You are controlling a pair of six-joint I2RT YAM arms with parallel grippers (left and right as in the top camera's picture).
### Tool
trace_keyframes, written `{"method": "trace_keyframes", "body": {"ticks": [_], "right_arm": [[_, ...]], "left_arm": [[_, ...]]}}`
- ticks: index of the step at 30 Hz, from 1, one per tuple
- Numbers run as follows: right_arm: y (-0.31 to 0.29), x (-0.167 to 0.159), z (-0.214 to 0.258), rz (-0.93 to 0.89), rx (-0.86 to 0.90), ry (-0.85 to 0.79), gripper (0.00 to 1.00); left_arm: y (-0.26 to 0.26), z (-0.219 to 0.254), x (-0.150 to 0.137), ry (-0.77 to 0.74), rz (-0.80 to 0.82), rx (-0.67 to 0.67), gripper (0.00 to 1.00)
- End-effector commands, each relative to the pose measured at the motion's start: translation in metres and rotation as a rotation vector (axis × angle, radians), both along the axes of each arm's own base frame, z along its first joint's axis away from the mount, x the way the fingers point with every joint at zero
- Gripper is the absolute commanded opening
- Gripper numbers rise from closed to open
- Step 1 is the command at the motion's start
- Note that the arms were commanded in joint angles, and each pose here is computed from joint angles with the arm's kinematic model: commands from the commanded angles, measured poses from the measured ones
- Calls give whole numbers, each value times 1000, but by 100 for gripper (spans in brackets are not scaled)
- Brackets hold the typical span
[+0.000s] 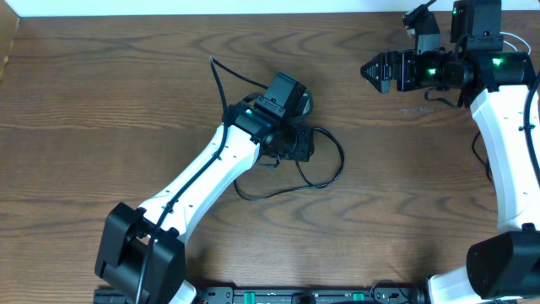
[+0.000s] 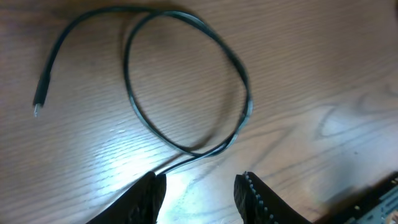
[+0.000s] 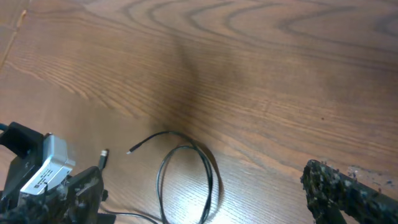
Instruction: Untangle cables
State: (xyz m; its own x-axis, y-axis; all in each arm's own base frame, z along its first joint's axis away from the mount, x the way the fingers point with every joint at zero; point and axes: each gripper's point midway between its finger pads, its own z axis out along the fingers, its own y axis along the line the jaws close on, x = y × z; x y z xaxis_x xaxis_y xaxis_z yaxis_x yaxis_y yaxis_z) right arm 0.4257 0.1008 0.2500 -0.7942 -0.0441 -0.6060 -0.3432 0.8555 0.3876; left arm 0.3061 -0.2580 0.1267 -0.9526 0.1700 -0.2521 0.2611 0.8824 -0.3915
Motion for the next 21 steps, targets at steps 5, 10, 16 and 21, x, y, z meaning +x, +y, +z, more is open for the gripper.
{"method": "trace_keyframes", "body": {"ticks": [5,10,16,21], "right_arm": [[-10,-1,12,-40,-43,-29,99],[-16,-4,7,-60,-71,-9,99],[-17,-6,4,-63,-77,6,99],[-18,-8,2,-65,-82,17,99]], "left_arm": [[0,-4,-6,-23,-45,54,42],[-18,-15,-13,-20,-93,56,41],[-42,-48,-12,-8,-133,66,41],[-21,-72,14,-72,-39,208,41]]}}
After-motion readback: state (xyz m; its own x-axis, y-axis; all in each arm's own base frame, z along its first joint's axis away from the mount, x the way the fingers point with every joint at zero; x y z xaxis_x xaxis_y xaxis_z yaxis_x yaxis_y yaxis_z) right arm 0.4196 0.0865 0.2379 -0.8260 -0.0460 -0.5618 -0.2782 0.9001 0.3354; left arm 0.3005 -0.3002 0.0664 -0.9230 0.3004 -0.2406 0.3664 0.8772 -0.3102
